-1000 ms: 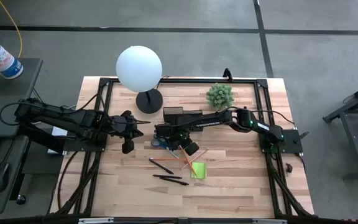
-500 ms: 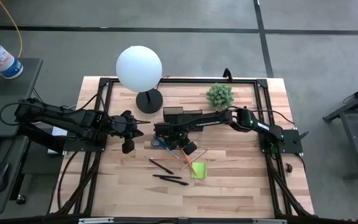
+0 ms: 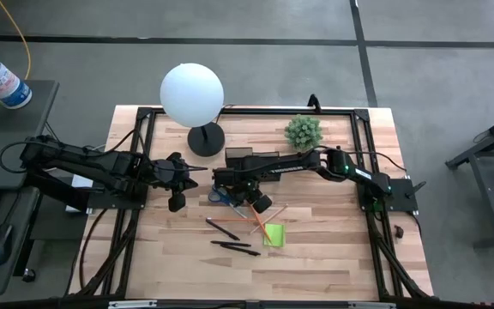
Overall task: Pick and place office supplies into organizer
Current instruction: Put the blue eraser into the desk organizer
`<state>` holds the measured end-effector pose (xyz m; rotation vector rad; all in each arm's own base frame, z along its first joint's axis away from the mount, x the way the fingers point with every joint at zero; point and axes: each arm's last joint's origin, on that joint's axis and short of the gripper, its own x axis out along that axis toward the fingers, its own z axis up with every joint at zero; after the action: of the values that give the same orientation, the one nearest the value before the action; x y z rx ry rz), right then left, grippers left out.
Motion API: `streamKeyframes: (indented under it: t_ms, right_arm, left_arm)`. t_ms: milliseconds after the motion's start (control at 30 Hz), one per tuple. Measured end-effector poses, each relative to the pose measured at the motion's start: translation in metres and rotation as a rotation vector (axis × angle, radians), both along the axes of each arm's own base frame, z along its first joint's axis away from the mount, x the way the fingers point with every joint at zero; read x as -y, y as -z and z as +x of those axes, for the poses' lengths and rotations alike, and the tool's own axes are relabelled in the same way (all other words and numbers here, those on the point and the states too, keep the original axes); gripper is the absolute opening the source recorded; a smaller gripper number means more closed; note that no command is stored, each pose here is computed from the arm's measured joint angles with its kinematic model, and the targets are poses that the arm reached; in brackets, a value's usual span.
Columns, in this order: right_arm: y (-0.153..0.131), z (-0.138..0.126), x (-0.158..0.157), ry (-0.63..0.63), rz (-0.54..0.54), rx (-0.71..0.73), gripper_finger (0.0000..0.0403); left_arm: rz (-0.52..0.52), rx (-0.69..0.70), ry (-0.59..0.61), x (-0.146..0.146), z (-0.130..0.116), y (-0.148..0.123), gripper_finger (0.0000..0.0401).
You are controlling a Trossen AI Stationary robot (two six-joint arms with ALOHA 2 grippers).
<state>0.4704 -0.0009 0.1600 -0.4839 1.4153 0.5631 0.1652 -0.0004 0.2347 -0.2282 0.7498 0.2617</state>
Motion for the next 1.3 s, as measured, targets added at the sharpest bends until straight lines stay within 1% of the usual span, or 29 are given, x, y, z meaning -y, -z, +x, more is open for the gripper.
streamKeyframes:
  t_ms: [133, 700, 800, 900, 1000, 1133, 1300]
  right_arm:
    - [0.0, 0.0, 0.001, 0.001, -0.007, 0.0, 0.0109]
    - [-0.001, -0.001, 0.0, 0.023, 0.028, -0.012, 0.0109]
    - [-0.007, 0.0, -0.003, 0.037, -0.001, -0.005, 0.012]
    - [-0.017, 0.003, -0.006, 0.045, 0.036, 0.018, 0.0132]
    - [-0.024, 0.004, -0.011, 0.032, -0.012, 0.025, 0.0134]
    - [-0.031, 0.005, -0.021, 0.025, -0.045, 0.04, 0.012]
    - [-0.031, 0.005, -0.03, 0.053, -0.006, 0.04, 0.0097]
  left_arm:
    - [0.0, 0.0, 0.0, 0.0, 0.0, 0.0, 0.0001]
    - [0.0, -0.002, 0.0, 0.0, 0.0, 0.0, 0.0001]
    - [0.0, -0.002, 0.0, 0.0, 0.0, 0.0, 0.0001]
    - [0.0, -0.002, 0.0, 0.0, 0.0, 0.0, 0.0001]
    - [0.0, -0.002, 0.0, 0.0, 0.0, 0.0, 0.0001]
    - [0.0, -0.002, 0.0, 0.0, 0.0, 0.0, 0.0001]
    - [0.0, -0.004, 0.0, 0.0, 0.0, 0.0, 0.0001]
